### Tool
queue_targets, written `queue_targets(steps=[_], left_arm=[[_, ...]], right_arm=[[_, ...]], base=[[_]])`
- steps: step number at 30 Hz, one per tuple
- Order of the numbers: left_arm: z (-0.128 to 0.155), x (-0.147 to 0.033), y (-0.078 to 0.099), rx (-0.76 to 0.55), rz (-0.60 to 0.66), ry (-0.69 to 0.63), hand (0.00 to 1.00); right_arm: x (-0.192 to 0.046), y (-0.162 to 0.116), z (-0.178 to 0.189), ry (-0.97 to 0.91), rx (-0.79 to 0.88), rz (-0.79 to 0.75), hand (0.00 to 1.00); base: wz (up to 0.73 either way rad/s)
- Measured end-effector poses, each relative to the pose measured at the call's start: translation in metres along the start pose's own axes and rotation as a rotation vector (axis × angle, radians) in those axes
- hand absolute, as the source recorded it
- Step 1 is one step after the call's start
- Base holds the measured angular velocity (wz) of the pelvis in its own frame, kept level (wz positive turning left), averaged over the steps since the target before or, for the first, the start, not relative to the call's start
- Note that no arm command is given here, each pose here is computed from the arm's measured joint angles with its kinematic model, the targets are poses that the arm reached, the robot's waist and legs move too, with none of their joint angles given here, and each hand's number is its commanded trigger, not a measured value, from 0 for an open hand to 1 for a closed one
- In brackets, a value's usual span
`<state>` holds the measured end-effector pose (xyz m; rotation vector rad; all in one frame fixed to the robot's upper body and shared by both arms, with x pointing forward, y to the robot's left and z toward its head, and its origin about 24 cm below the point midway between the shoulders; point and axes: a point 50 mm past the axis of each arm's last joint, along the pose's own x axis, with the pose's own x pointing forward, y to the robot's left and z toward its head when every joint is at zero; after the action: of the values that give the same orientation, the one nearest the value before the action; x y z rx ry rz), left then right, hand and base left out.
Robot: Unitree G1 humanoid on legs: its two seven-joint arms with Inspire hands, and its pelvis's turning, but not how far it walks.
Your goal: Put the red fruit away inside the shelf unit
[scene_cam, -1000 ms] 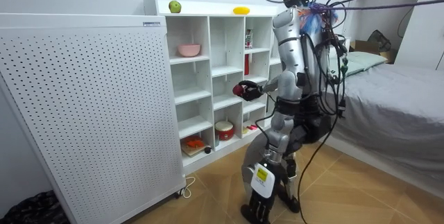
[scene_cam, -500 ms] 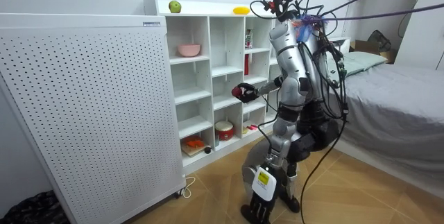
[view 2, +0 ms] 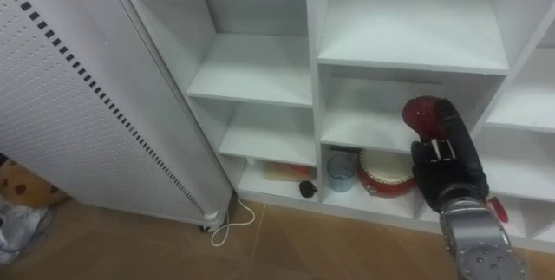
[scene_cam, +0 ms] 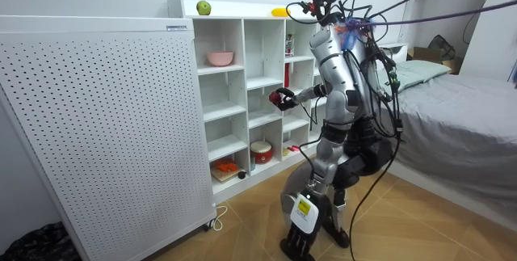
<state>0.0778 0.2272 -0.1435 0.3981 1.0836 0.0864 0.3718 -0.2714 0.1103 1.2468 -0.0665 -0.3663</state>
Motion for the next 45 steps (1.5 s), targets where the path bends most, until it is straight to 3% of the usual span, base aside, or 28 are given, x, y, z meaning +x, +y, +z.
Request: queue_targets(steps=[1, 12, 27, 45], left_arm=[[0.0, 0.0, 0.001, 0.0, 0.003, -0.004, 0.0], [-0.002, -0.002, 0.001, 0.006, 0.02, -0.008, 0.0], [-0.012, -0.006, 0.0, 0.006, 0.032, 0.007, 0.0], [-0.008, -0.006, 0.0, 0.022, 0.038, -0.013, 0.0]], right_arm=[[0.0, 0.002, 0.001, -0.003, 0.0, 0.0, 0.0], [0.002, 0.042, 0.009, -0.05, 0.052, 0.002, 0.0], [-0.001, 0.043, 0.016, -0.074, 0.062, -0.147, 0.0], [0.0, 0.03, 0.02, -0.093, 0.088, -0.217, 0.0]], base=[[0.0], [0.01], [0.0], [-0.02]])
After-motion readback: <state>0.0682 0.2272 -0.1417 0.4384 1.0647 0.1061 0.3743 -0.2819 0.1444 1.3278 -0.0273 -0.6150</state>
